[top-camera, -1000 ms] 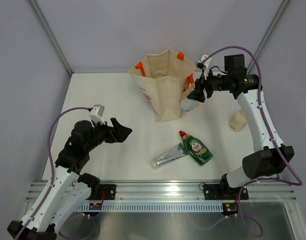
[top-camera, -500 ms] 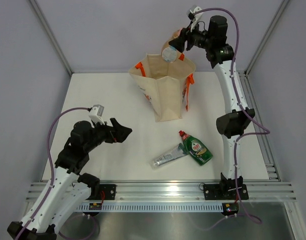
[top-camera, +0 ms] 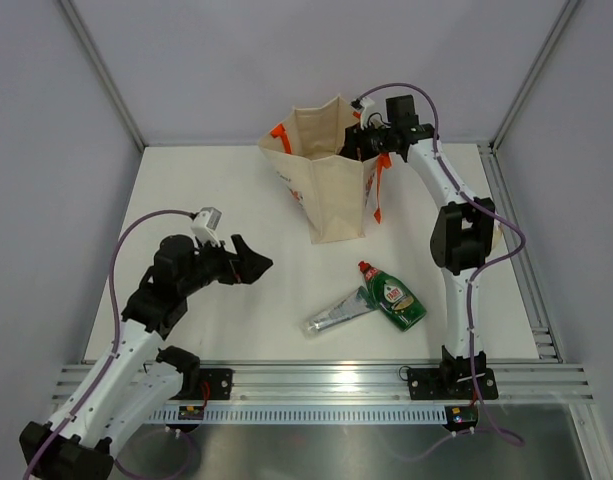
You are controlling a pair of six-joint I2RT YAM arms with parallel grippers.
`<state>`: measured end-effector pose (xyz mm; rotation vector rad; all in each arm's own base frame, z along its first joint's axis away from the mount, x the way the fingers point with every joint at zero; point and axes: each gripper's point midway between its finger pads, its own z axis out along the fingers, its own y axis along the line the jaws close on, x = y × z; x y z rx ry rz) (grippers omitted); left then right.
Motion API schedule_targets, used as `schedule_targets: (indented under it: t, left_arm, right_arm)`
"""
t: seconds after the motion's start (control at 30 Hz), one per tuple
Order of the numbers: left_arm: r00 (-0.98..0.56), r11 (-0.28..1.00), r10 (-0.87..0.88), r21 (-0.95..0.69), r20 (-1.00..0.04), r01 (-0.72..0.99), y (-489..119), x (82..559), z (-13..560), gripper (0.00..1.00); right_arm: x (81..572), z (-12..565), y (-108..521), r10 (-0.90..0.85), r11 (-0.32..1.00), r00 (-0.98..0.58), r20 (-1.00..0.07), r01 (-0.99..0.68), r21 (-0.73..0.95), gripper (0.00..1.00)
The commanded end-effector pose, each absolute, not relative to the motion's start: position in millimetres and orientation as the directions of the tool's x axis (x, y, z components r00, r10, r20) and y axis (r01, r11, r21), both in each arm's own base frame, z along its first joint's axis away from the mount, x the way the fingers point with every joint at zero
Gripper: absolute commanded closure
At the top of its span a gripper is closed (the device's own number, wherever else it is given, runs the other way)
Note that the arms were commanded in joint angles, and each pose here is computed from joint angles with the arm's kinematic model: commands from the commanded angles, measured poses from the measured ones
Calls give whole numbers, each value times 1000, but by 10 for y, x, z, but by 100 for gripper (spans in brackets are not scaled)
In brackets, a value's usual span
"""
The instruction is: Place the personal care products into the canvas bag
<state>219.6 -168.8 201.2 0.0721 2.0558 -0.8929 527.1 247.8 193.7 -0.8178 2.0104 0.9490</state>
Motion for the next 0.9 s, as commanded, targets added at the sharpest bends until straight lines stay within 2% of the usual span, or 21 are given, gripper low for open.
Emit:
schedule_targets:
  t: [0.0, 0.03, 0.1, 0.13, 0.17, 0.37, 0.4, 0.53, 0.57, 0.6, 0.67, 0.7, 0.73, 0.77, 0.8, 0.87]
  left_arm:
    - [-570, 656, -265, -579, -777, 484, -1871, 2230, 2293, 1]
    - [-569, 646, -269, -584, -777, 492, -1895, 2241, 2354, 1]
    - [-595, 641, -240, -585, -767, 496, -1954, 2262, 2325, 1]
    - [-601, 638, -205, -571, -772, 517, -2010, 2234, 2345, 1]
    - [-610, 639, -180, -563, -772, 524, -2051, 2219, 2319, 1]
    - [-618, 662, 71, -426, -783, 617, -2437, 2070, 2007, 1]
    - [-589, 685, 118, -364, -800, 631, -2448, 2101, 1956, 1]
    - [-537, 639, 292, -256, -792, 725, -2770, 1913, 1776, 1]
    - [-540, 634, 340, -237, -770, 736, -2828, 1888, 1647, 1]
    - [-525, 637, 361, -207, -771, 743, -2872, 1902, 1641, 2]
    - [-500, 604, 448, -161, -741, 780, -2971, 1771, 1505, 3]
    - [-504, 614, 494, -126, -708, 779, -2995, 1778, 1353, 4]
    - [-482, 583, 533, -111, -695, 805, -3084, 1671, 1330, 5]
    - [-473, 592, 555, -74, -684, 802, -3099, 1674, 1275, 5]
    - [-473, 606, 586, -31, -658, 795, -3109, 1697, 1140, 5]
    - [-452, 592, 625, 9, -636, 806, -3187, 1619, 1041, 9]
  right_arm:
    - [5095, 2923, 2545, -141, 508, -378, -915, -821, 261, 96]
    - [5144, 2761, 2547, -162, 524, -396, -904, -811, 261, 77]
    - [5172, 2703, 2509, -178, 555, -419, -890, -790, 260, 56]
    - [5182, 2697, 2496, -189, 559, -415, -890, -791, 250, 41]
    - [5186, 2766, 2475, -194, 568, -402, -895, -790, 232, 1]
    - [5008, 3751, 2244, -204, 630, -201, -958, -776, 29, 0]
    - [4879, 3988, 2190, -200, 633, -151, -968, -774, -10, 0]
    - [4479, 4332, 2015, -207, 645, -59, -977, -759, -91, 0]
    - [4422, 4329, 1943, -192, 677, -72, -979, -732, -79, 0]
    - [4340, 4032, 1936, -207, 658, -123, -971, -751, -45, 1]
    - [3847, 4084, 1863, -203, 554, -88, -975, -832, -40, 1]
    - [3700, 3690, 1823, -235, 517, -154, -960, -856, 11, 1]
    - [3475, 3747, 1712, -232, 506, -125, -965, -863, -10, 0]
    - [3354, 3631, 1673, -236, 497, -143, -961, -868, 7, 1]
    - [3257, 3255, 1616, -252, 504, -222, -942, -861, 68, 1]
    - [3015, 3153, 1493, -251, 512, -226, -941, -856, 69, 0]
